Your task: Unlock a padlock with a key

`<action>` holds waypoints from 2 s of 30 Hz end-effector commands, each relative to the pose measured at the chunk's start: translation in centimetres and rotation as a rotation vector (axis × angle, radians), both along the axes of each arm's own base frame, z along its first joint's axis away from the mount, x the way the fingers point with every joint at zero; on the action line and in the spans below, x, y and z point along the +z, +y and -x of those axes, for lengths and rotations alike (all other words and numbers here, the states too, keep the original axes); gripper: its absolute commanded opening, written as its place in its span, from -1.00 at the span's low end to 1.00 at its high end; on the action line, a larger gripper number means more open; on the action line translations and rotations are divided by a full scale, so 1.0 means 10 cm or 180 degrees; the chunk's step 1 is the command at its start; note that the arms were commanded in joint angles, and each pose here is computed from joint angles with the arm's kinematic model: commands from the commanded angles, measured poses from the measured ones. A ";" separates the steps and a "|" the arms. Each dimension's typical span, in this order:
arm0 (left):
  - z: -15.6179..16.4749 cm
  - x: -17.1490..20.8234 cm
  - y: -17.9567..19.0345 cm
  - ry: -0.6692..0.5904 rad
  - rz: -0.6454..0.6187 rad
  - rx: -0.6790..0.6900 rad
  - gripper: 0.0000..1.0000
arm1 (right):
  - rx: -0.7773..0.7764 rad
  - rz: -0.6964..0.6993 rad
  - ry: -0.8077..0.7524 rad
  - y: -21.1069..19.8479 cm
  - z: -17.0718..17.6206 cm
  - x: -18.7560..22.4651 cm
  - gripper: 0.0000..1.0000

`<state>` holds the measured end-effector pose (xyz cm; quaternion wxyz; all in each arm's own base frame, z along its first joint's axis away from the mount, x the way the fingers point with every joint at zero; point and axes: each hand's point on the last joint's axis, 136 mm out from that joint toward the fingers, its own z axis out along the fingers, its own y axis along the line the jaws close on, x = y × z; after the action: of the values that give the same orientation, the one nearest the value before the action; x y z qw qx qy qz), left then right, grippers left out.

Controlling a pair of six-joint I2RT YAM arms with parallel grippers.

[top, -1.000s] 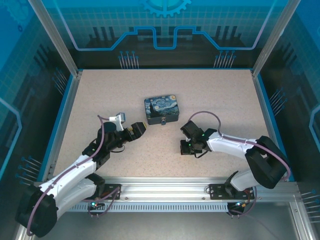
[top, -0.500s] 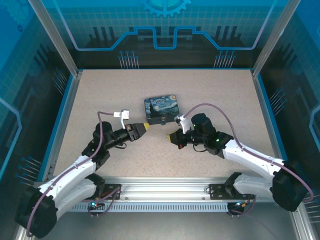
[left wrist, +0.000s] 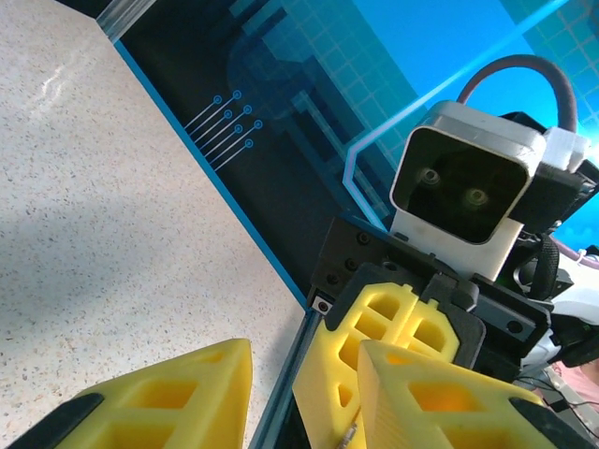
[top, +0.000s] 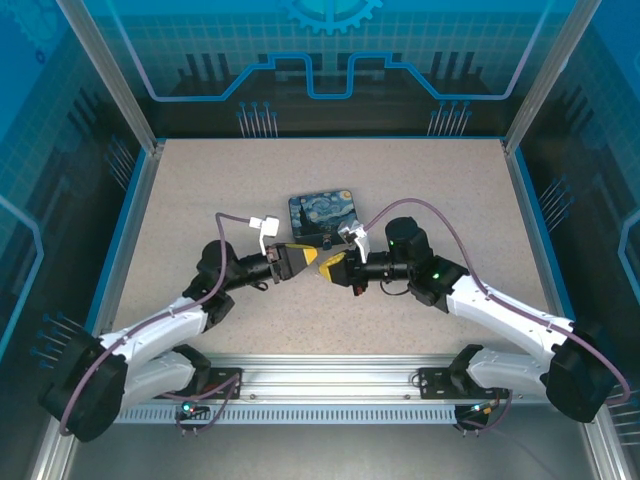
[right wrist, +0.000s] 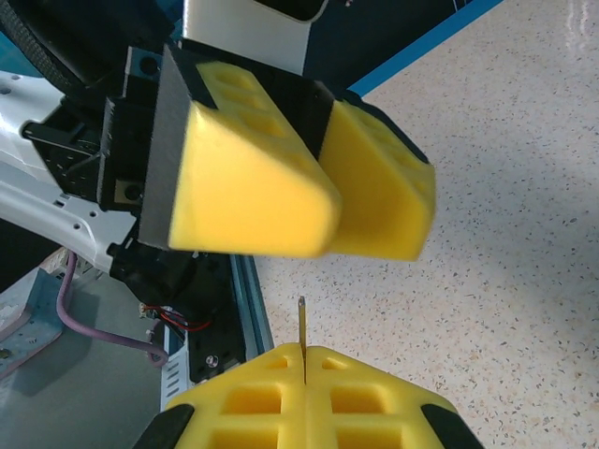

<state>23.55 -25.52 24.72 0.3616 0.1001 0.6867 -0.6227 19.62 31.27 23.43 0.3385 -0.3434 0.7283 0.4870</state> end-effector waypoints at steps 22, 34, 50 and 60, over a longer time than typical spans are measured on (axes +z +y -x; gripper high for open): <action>0.08 0.14 -0.18 -0.0285 0.0098 -0.0202 -0.20 | -0.0268 0.0116 0.0006 -0.06 -0.11 -0.13 -0.93; 0.11 0.10 -0.19 -0.0285 0.0025 -0.0229 -0.35 | -0.0265 0.0049 0.0001 -0.06 -0.12 -0.08 -0.94; 0.13 0.12 -0.19 -0.0360 -0.0057 -0.0211 -1.00 | -0.0306 -0.0129 0.0069 -0.18 -0.18 0.01 -0.80; 0.18 0.25 -0.12 -0.0796 -0.0608 0.0211 -1.00 | -0.0131 -0.0871 -0.0023 -0.42 -0.11 0.39 0.03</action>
<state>21.40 -26.95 26.52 0.4123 0.1681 0.6829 -0.5792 21.96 26.97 24.34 0.3757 -0.2585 0.7145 0.5306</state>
